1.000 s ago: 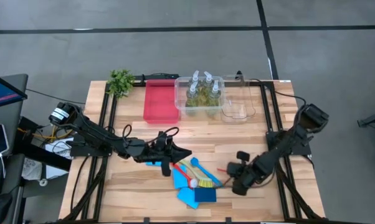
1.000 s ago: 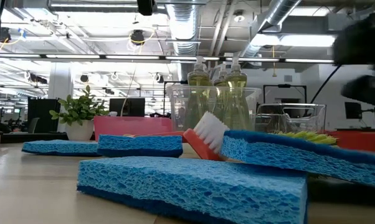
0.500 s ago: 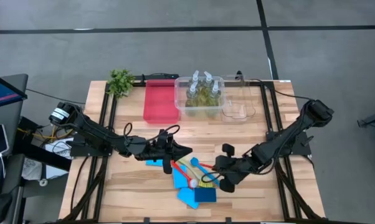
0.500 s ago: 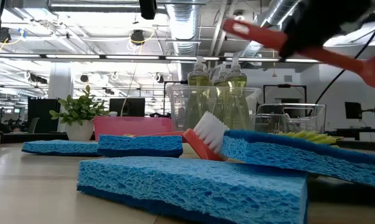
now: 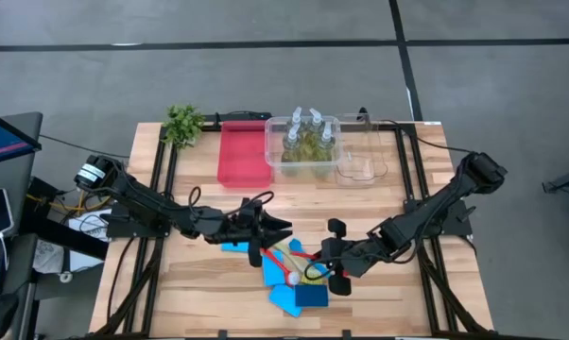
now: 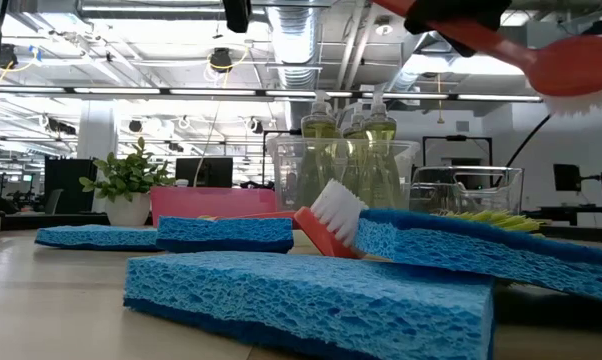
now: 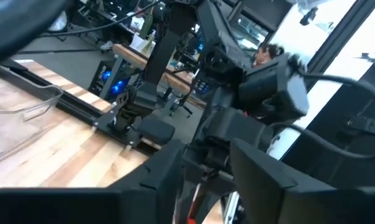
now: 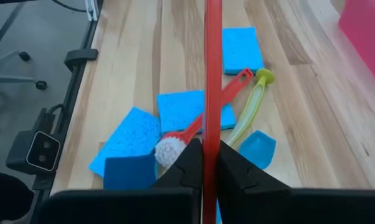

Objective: Pick & Place Kitchen Sink Supplies
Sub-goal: Put the red toilet brush into the red bin

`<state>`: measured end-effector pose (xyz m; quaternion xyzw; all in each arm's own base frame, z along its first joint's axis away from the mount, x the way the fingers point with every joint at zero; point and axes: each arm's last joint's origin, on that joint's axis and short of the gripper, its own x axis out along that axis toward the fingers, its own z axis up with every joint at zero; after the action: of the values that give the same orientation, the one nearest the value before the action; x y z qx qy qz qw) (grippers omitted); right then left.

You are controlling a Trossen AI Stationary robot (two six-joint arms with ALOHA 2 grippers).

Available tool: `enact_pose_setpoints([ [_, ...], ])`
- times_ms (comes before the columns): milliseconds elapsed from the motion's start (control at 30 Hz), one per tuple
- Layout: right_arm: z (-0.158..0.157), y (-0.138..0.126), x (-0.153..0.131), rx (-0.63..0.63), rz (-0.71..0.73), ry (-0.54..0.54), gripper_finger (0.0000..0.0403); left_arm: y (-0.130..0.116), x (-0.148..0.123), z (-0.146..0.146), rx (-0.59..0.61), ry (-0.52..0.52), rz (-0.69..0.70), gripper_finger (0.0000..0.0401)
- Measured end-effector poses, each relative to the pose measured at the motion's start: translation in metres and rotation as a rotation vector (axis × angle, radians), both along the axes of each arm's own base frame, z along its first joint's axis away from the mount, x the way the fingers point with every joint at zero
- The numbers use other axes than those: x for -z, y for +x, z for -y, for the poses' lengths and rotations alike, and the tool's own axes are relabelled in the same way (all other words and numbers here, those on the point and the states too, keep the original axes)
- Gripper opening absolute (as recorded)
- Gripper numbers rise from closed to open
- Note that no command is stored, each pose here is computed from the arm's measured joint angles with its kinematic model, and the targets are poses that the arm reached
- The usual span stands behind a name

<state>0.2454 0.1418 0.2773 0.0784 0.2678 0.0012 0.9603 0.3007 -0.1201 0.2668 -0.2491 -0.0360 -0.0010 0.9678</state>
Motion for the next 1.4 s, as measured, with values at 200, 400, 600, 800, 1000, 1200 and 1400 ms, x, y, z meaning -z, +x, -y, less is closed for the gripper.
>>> enact_pose_setpoints([
  [200,0.005,0.004,-0.002,0.022,0.023,0.015,0.002,-0.001,0.003,0.005,0.039,0.021,-0.033,0.0195],
  [400,0.011,0.012,-0.008,0.04,0.091,0.032,0.0009,-0.002,0.005,0.006,0.044,0.028,-0.049,0.0216],
  [600,0.021,0.021,-0.016,0.074,0.169,0.082,0.002,-0.002,0.008,0.006,0.044,0.035,-0.081,0.0216],
  [800,0.031,0.027,-0.02,0.085,0.2,0.099,0.0009,-0.002,0.008,0.006,0.044,0.034,-0.081,0.0205],
  [1000,0.037,0.031,-0.021,0.074,0.216,0.106,0.0022,-0.002,0.008,0.006,0.04,0.017,-0.081,0.0188],
  [1200,0.036,0.03,-0.022,0.049,0.214,0.095,0.001,-0.001,0.013,0.003,0.002,0.018,-0.124,0.013],
  [1400,0.041,0.032,-0.02,0.062,0.202,0.09,0.0044,-0.002,0.018,0.0,-0.119,0.007,-0.181,0.0022],
])
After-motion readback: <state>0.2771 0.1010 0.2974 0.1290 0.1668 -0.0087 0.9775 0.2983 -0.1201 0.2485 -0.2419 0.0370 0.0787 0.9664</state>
